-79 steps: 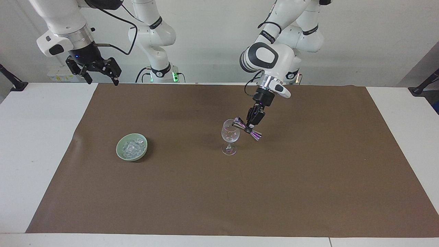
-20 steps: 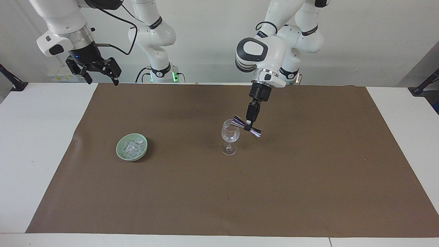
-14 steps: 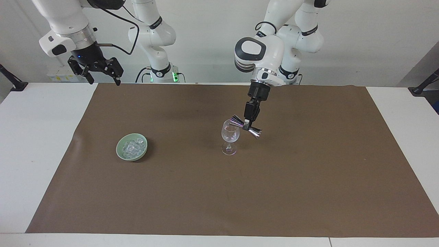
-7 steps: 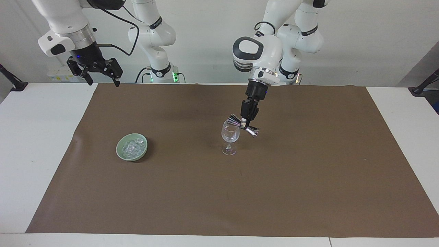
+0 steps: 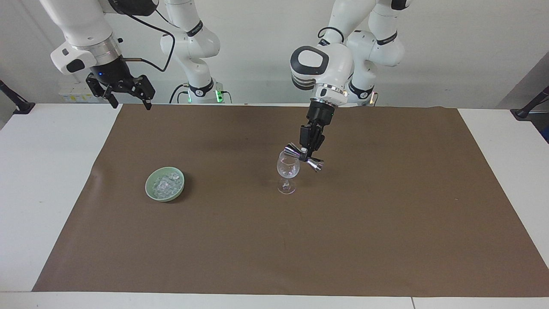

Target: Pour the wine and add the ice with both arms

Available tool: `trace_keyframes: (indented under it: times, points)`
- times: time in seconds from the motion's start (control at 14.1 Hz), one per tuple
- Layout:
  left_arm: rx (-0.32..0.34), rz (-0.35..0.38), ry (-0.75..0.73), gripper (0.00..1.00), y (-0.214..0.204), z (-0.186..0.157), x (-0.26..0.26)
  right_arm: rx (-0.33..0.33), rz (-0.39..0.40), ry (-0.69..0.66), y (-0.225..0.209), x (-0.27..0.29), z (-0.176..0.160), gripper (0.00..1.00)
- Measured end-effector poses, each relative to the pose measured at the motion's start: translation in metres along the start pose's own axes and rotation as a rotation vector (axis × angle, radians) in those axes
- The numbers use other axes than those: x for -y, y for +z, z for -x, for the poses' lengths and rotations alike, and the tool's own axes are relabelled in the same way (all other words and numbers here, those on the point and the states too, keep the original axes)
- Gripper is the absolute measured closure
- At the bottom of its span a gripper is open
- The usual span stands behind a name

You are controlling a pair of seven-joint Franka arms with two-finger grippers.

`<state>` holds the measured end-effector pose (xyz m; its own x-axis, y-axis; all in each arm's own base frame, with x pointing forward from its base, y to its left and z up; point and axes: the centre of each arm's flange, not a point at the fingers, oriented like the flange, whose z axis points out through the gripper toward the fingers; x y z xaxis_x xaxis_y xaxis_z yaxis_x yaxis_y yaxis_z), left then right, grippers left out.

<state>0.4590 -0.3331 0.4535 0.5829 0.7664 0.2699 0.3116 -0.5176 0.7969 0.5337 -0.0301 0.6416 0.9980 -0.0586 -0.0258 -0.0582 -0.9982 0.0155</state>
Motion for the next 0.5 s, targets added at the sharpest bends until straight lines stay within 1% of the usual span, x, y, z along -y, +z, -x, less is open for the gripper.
trace_keyframes:
  times: [0.14,0.28,0.5]
  points:
    - [0.000,0.000,0.000,0.79,0.000,0.000,0.000,0.002,0.000,0.000,0.001,0.000,0.000,0.00]
    - [-0.002,-0.001,-0.008,0.79,0.000,-0.001,0.000,-0.008,0.000,0.000,0.002,0.000,-0.002,0.00]
    - [-0.019,-0.003,-0.068,0.79,0.000,-0.013,0.000,-0.029,0.000,-0.009,0.004,0.005,-0.005,0.00]
